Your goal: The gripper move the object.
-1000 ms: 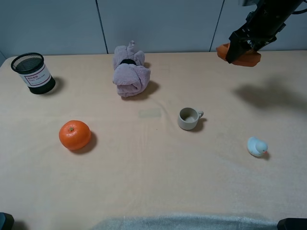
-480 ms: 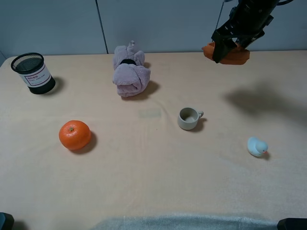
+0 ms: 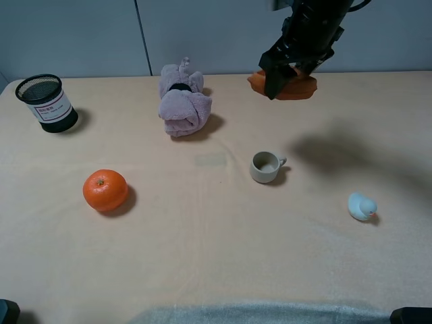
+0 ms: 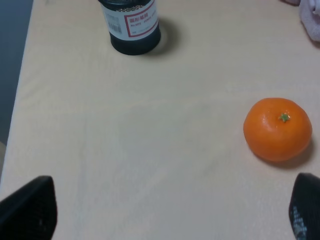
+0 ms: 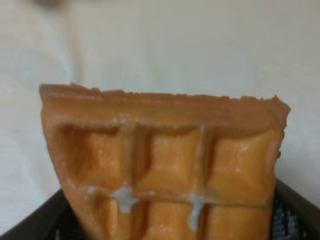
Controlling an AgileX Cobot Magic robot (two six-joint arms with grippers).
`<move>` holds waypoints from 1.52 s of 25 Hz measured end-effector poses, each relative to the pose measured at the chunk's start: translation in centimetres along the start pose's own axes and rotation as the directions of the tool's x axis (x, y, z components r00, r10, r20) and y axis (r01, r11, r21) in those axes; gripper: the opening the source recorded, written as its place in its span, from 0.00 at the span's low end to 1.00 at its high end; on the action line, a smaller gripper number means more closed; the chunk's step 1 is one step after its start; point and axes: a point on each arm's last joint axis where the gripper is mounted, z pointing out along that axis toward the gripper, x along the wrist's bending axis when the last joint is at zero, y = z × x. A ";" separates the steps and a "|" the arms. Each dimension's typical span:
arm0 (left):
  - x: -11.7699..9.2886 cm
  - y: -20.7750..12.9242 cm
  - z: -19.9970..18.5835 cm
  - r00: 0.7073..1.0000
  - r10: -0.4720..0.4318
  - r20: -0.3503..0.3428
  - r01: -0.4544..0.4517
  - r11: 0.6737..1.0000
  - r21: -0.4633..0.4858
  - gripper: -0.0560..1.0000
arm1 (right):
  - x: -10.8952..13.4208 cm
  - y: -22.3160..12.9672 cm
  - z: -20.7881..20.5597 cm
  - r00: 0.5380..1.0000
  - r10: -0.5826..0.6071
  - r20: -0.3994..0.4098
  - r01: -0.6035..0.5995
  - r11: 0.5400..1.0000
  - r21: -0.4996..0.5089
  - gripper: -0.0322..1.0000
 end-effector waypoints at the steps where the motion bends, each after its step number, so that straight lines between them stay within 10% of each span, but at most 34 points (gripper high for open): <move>1: 0.0 0.0 0.0 1.000 0.000 0.000 0.000 1.000 0.000 0.92 | 0.6 0.1 0.0 1.000 -0.012 -0.004 0.012 1.000 0.002 0.51; 38: 0.0 0.0 0.0 1.000 0.000 0.000 0.000 1.000 0.000 0.92 | 20.4 -0.6 -2.5 0.923 -0.371 -0.104 0.359 0.926 -0.115 0.51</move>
